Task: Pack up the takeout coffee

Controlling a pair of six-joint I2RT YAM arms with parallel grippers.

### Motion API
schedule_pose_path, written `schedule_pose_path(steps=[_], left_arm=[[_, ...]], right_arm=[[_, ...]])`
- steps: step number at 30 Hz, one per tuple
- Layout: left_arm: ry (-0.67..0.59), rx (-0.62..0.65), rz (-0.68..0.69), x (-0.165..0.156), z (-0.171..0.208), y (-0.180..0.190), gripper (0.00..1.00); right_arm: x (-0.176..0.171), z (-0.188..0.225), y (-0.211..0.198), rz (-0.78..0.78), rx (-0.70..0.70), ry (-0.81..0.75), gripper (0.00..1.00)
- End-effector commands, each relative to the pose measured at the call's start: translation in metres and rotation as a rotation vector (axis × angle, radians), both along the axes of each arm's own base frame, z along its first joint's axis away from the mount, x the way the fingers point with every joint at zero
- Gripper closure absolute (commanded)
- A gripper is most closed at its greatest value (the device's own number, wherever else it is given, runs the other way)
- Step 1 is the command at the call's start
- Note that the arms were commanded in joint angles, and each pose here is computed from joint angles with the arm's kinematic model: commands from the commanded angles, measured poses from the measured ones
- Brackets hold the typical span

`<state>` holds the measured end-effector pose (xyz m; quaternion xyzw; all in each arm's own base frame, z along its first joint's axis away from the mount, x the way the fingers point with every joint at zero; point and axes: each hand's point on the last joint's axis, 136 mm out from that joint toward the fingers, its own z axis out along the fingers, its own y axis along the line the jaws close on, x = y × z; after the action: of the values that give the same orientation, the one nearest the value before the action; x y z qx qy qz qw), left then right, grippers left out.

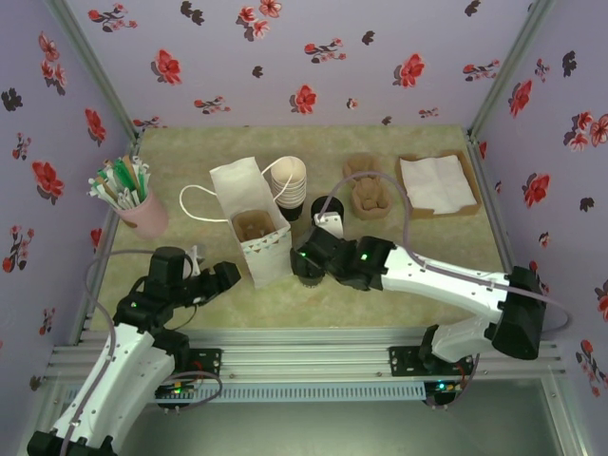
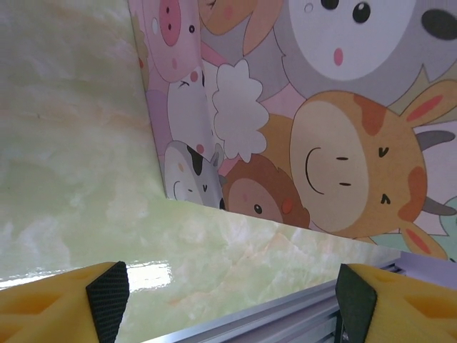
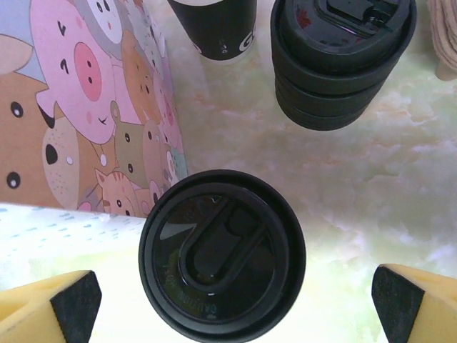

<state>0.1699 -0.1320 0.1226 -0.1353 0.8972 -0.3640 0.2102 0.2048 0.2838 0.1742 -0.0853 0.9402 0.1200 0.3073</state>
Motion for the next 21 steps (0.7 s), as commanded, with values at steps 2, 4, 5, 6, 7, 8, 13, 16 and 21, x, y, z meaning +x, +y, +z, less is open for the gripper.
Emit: schedule_pose_path(steps=[2,4,5,6,7,8,13,16,21], left_arm=[[-0.046,0.045,-0.003,0.004,0.012,0.005,0.2],[-0.047,0.055,-0.001,0.003,0.012,0.006,0.2],[-0.048,0.057,0.001,0.003,0.013,0.007,0.2],[-0.048,0.058,0.002,0.004,0.013,0.007,0.2],[-0.048,0.059,0.002,0.003,0.013,0.007,0.2],[-0.049,0.06,0.003,0.004,0.013,0.007,0.2],[-0.05,0.065,0.006,0.004,0.012,0.008,0.2],[-0.049,0.065,0.006,0.004,0.013,0.008,0.2],[-0.048,0.065,0.007,0.005,0.012,0.008,0.2]], right_arm=[[0.005,0.003,0.003,-0.004,-0.045,-0.023,0.01],[0.006,0.002,0.006,-0.002,-0.044,-0.019,0.01],[0.006,0.0,0.008,-0.001,-0.045,-0.017,0.01],[0.006,-0.001,0.009,0.002,-0.047,-0.014,0.01],[0.007,-0.002,0.01,0.002,-0.051,-0.012,0.01],[0.007,-0.003,0.012,0.002,-0.053,-0.011,0.01],[0.009,-0.011,0.011,-0.016,-0.091,-0.002,0.01],[0.011,-0.015,0.005,-0.038,-0.126,-0.001,0.01],[0.009,-0.021,0.001,-0.042,-0.151,0.011,0.01]])
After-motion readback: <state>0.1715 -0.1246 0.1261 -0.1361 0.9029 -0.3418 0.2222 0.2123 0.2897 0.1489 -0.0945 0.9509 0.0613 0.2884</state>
